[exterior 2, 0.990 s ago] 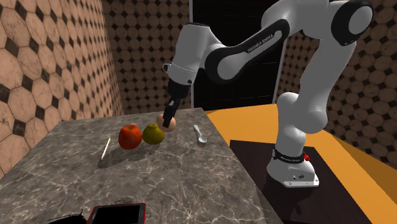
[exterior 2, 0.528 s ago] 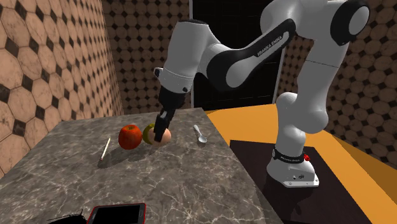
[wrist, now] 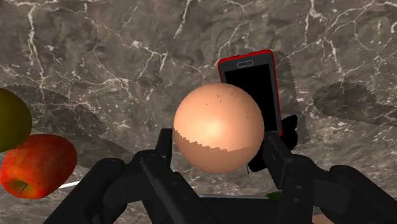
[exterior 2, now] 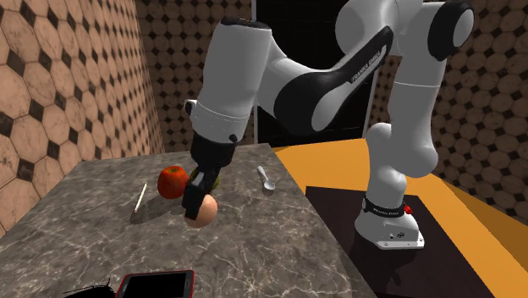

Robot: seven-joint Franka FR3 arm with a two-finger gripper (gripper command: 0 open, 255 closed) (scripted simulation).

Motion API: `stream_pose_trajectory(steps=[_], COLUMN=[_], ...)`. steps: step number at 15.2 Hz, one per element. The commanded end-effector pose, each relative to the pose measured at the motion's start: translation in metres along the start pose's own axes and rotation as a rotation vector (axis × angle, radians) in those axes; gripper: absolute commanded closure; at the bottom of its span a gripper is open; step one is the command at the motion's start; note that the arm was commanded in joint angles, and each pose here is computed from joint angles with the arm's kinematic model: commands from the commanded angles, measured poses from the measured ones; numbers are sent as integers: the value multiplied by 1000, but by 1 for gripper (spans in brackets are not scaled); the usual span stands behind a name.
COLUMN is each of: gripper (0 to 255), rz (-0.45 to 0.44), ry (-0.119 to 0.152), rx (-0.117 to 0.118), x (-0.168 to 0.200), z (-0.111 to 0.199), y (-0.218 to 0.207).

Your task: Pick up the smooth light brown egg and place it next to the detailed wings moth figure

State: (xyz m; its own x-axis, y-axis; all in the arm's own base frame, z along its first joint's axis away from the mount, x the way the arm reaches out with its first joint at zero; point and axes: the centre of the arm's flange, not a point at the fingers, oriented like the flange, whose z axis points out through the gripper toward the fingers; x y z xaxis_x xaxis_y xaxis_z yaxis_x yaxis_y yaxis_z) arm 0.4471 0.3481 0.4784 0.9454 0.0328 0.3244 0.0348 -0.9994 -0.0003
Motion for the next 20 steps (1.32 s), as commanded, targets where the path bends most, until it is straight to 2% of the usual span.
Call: stream_pose_trajectory(steps=[1,10,20], gripper=[255,255,255], rz=[3,3,3], ry=[1,1,1], rx=[0,0,0], x=[-2,-4,-21], z=[0,-1,49], y=[-29,-150,-150])
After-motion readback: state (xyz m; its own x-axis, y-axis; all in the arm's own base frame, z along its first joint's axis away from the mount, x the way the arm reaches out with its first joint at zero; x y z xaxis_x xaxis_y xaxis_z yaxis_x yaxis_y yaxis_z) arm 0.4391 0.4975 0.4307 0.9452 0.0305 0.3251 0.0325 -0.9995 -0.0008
